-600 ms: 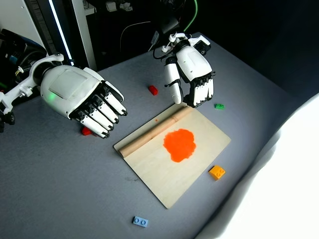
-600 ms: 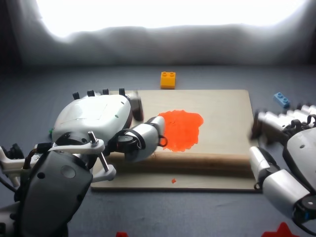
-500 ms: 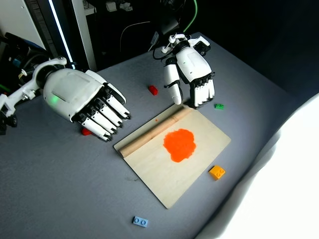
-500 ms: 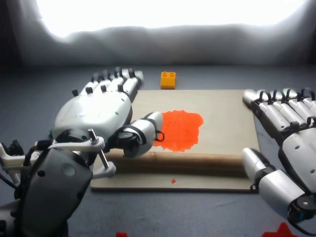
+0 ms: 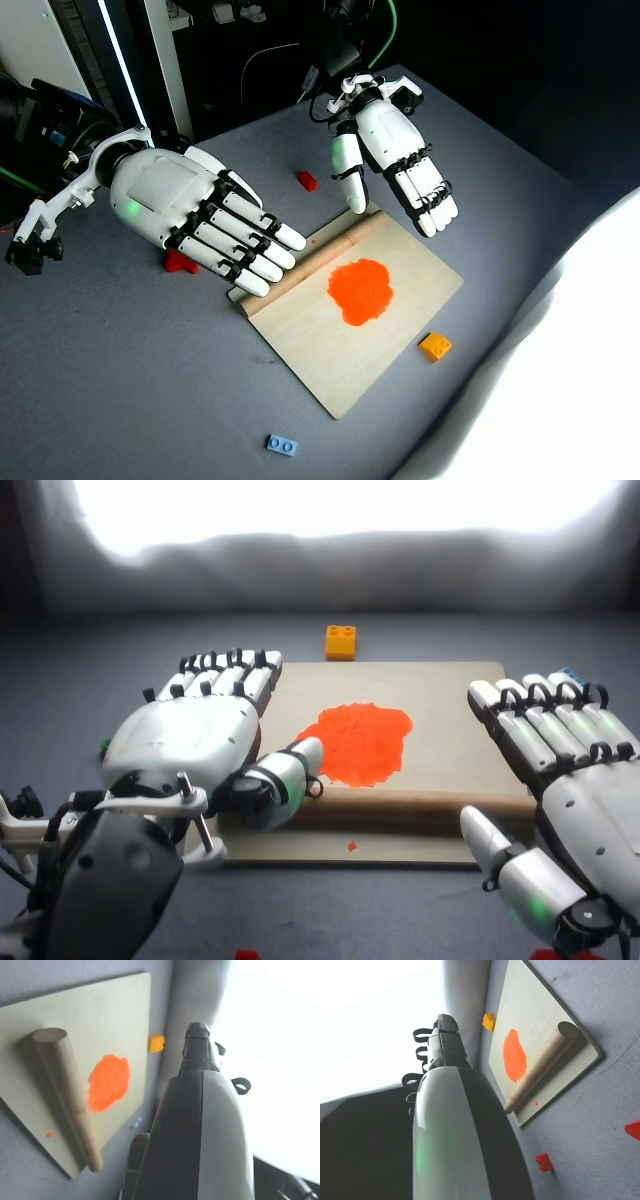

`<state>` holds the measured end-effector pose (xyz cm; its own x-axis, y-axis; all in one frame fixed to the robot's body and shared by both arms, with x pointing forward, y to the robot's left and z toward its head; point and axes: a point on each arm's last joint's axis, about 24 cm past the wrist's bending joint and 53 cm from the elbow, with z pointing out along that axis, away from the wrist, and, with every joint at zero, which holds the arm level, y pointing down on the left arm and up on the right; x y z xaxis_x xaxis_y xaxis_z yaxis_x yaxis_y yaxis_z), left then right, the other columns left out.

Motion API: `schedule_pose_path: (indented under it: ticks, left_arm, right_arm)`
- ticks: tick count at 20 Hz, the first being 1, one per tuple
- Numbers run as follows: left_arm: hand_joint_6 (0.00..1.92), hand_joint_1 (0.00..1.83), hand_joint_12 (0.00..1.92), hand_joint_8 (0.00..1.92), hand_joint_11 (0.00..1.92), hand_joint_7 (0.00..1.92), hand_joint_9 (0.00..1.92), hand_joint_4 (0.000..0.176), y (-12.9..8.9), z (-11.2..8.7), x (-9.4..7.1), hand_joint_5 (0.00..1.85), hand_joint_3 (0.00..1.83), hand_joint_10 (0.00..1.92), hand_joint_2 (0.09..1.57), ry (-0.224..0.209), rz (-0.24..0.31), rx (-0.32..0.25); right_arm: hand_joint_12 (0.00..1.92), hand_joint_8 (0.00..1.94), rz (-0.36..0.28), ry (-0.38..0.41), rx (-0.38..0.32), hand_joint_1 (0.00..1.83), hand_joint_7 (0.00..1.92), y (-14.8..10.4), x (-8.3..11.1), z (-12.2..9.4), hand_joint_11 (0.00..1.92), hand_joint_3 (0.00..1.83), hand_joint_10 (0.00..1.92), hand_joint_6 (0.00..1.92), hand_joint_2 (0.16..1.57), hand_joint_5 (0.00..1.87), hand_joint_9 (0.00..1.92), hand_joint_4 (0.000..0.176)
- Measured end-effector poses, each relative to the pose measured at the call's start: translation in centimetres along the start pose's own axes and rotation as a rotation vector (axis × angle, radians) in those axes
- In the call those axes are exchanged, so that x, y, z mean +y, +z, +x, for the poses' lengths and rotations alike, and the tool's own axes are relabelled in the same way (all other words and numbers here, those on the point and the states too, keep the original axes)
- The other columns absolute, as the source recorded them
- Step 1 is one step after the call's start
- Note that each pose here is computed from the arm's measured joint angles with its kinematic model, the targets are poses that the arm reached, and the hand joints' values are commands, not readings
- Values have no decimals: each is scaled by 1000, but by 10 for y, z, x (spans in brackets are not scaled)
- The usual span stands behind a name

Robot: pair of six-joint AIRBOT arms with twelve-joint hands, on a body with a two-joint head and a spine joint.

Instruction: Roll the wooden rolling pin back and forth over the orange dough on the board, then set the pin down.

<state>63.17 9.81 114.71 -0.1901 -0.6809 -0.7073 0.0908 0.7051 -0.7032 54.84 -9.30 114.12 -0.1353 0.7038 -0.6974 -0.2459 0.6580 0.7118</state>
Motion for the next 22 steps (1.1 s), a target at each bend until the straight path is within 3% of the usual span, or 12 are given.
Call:
schedule_pose_path:
  ticks: [4, 7, 10, 14, 18, 22]
  left_arm:
    - [0, 0, 0, 0, 0, 0, 0, 0, -3, 10, 5, 0, 49, 0, 1440, -24, 25, -14]
    - [0, 0, 0, 0, 0, 0, 0, 0, -8, 16, 18, 0, 55, 0, 1455, -8, 10, -12]
    - [0, 0, 0, 4, 0, 13, 0, 0, -10, 21, 21, 0, 63, 0, 1492, -1, 17, -29]
    - [0, 0, 0, 0, 0, 1, 0, 0, -10, 33, 21, 0, 77, 0, 1543, 3, 29, -35]
    - [9, 0, 0, 5, 0, 58, 17, 0, -11, 49, 15, 47, 67, 3, 1571, 10, 76, -13]
    - [6, 0, 0, 5, 0, 24, 0, 0, -10, 53, 24, 41, 80, 0, 1571, 4, 74, -20]
  right_arm:
    - [0, 9, 27, -2, -10, 0, 42, 4, -13, -1, 0, 60, 0, 13, 1561, 37, 0, 0]
    - [0, 8, 54, 35, -3, 0, 40, 9, -19, 5, 0, 50, 0, 12, 1546, 36, 0, 0]
    - [0, 14, 19, 44, 7, 0, 61, 17, -12, 20, 0, 50, 0, 21, 1560, 62, 0, 0]
    - [0, 2, 31, 21, 17, 0, 52, 29, -24, 33, 0, 86, 0, 10, 1571, 51, 0, 0]
    - [0, 4, 28, -2, 7, 0, 10, 41, -30, 44, 0, 97, 0, 6, 1571, 23, 0, 0]
    - [0, 5, 27, -4, 28, 0, 28, 43, -31, 58, 0, 103, 0, 10, 1571, 39, 0, 0]
